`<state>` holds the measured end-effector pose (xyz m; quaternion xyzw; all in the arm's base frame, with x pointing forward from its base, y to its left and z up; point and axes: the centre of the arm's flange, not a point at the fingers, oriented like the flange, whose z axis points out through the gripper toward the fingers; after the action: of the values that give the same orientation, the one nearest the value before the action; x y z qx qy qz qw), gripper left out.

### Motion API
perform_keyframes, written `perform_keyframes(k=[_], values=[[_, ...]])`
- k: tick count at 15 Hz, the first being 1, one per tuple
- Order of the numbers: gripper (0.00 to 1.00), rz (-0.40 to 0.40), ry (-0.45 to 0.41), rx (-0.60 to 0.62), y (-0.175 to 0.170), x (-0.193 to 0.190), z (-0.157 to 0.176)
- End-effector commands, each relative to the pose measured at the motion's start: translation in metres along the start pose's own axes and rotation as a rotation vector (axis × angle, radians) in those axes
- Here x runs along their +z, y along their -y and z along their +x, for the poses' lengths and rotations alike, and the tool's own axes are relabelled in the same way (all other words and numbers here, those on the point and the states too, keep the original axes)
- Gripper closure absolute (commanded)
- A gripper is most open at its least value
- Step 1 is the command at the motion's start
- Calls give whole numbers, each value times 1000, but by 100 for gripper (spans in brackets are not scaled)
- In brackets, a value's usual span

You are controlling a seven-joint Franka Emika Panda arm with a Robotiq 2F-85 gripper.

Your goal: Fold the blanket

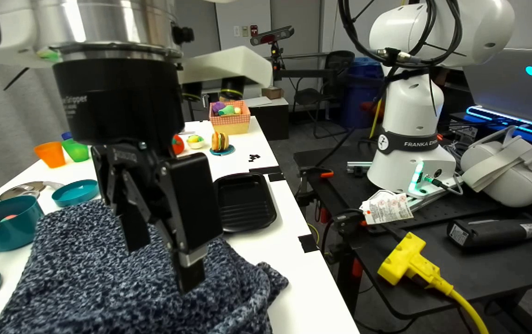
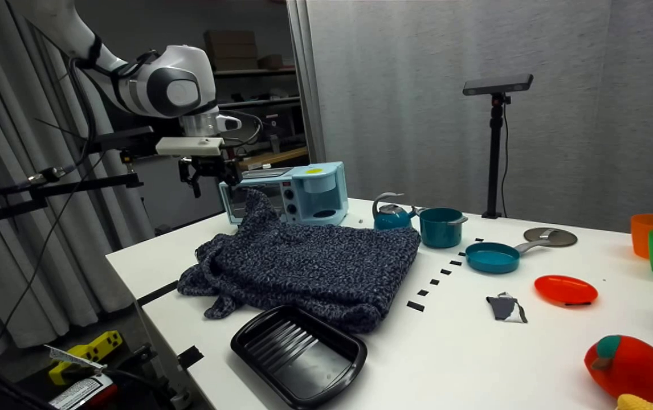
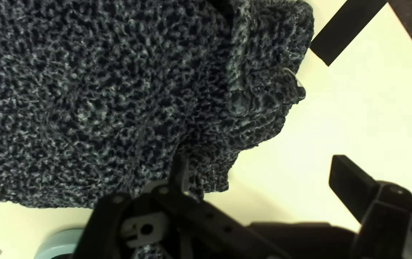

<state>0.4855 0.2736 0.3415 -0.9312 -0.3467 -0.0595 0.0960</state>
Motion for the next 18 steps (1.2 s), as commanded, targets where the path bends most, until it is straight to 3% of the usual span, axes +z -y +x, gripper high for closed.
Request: perform_keyframes(k=[1,11,14,18], values=[[0,-18,-5,-2,3,0,2],[0,-105,-59,-64,56,46,35],[0,-160,-77,-68,53,72,41],[0,-223,-82,-67,18,105,45]])
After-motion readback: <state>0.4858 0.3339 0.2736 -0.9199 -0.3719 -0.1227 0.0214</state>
